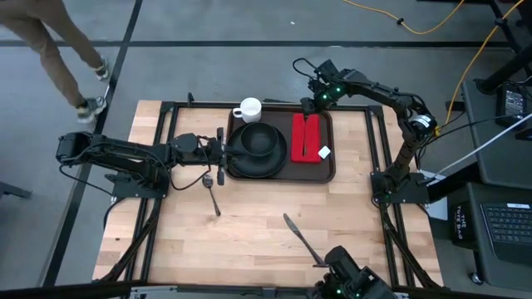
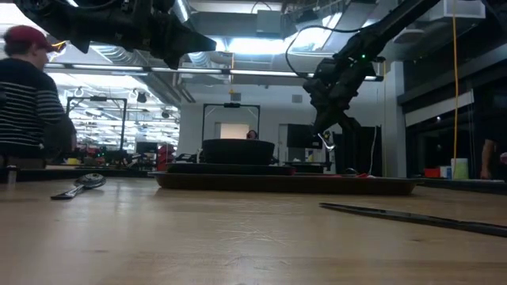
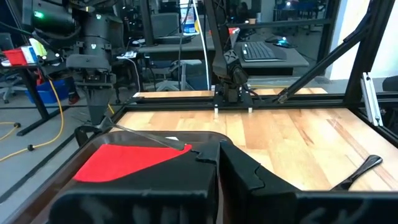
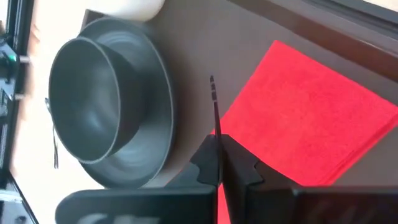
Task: Set up tray
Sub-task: Put the black fork on the red napkin on the brown serving tray
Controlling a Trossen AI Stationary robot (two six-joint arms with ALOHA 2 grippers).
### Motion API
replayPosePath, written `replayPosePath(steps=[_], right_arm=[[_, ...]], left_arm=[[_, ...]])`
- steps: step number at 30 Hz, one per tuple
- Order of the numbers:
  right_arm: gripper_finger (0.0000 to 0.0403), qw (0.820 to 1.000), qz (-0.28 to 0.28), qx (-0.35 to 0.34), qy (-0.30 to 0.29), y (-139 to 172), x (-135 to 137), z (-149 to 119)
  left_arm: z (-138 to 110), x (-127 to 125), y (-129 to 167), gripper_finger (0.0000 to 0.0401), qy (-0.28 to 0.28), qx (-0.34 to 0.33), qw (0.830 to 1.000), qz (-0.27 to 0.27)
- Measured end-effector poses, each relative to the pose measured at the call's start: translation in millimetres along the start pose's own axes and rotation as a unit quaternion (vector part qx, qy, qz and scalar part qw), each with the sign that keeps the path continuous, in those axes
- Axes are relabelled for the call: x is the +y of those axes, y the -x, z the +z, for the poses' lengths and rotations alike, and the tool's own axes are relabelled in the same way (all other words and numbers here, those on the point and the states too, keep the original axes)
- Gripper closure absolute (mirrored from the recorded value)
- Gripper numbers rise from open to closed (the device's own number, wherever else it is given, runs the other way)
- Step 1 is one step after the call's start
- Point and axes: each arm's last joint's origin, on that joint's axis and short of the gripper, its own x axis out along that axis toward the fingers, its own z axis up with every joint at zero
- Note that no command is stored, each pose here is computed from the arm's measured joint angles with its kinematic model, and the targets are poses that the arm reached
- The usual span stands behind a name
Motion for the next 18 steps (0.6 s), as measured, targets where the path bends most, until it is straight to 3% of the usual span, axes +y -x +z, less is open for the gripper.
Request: replayPosePath(steps=[9, 18], right_arm=[[0.0397, 0.999, -0.005, 0.011, -0.033, -24, -20, -18], [0.0397, 0.999, 0.004, -0.021, -0.023, -33, -26, -18]], left_arm=[[0, 0, 0, 0.0397, 0.0, 0.0, 1.0, 0.0], [0, 0, 0, 0.0399, 0.006, 0.0, 1.0, 0.0]])
